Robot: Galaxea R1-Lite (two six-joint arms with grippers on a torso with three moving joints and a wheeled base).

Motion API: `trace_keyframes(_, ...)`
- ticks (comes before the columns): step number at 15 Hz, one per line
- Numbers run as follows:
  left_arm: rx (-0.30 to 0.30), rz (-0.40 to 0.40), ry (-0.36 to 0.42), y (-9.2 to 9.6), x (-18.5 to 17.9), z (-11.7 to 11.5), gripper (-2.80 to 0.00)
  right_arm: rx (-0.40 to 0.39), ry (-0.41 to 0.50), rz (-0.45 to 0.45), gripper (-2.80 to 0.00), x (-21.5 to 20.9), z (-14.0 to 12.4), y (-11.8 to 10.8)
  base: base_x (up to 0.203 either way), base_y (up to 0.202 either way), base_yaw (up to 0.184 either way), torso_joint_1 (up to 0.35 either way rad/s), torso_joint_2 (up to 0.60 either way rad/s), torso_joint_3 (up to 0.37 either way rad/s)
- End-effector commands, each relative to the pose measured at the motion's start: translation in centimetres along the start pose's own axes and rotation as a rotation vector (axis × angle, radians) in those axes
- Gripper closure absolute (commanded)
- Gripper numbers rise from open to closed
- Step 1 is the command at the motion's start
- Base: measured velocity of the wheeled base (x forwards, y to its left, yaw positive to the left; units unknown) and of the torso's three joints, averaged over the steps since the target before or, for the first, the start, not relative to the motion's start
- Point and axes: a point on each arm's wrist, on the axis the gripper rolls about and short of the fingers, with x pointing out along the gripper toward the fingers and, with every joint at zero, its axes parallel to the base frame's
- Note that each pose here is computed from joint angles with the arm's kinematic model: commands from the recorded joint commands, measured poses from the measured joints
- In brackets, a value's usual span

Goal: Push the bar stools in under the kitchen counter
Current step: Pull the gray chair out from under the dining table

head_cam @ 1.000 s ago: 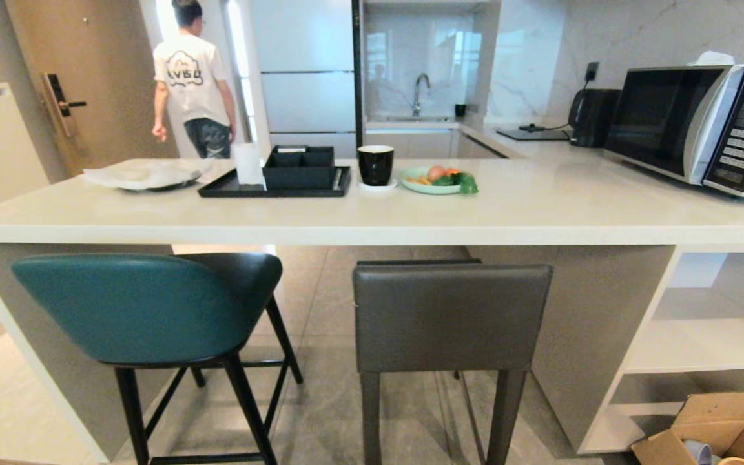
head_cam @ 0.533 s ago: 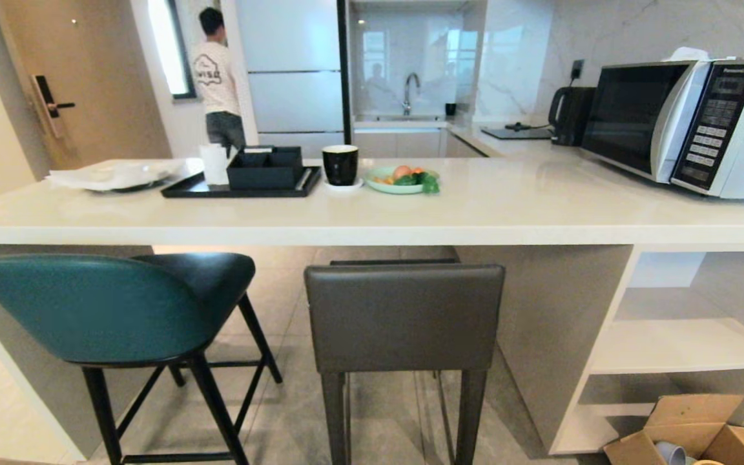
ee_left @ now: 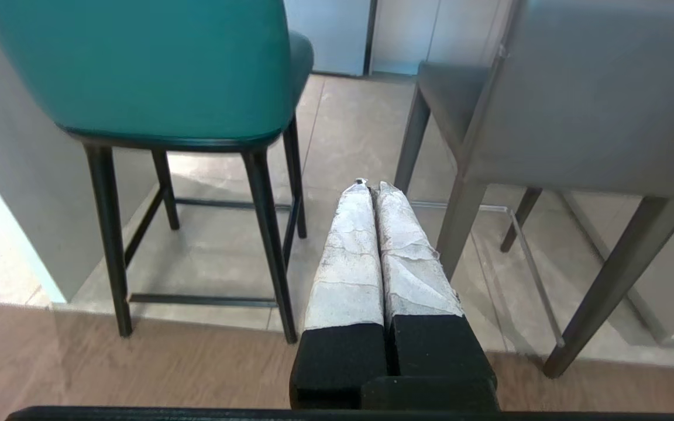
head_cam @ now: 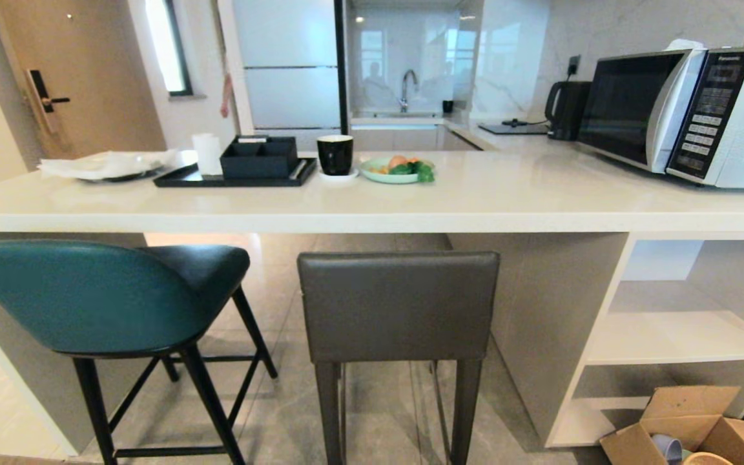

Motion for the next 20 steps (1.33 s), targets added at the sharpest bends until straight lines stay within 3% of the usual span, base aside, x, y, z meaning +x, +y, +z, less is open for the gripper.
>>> trace_keyframes(1, 0.000, 0.000, 0.001, 0.00, 0.01, 0.02, 0.00, 0.000, 0.002, 0.002, 0.00, 0.01, -0.03, 0.00, 0.000, 0.000, 0.000, -0.157, 0.44, 0.276)
trace_keyframes(10, -0.002, 0.000, 0.002, 0.00, 0.01, -0.01, 0.00, 0.000, 0.002, 0.000, 0.00, 0.01, -0.03, 0.00, 0.006, 0.000, 0.000, -0.045, 0.13, 0.082)
trace_keyframes(20, -0.001, 0.000, 0.001, 0.00, 0.01, 0.02, 0.00, 0.000, 0.003, 0.001, 0.00, 0.02, -0.04, 0.00, 0.191, 0.000, 0.001, 0.000, 0.00, 0.004)
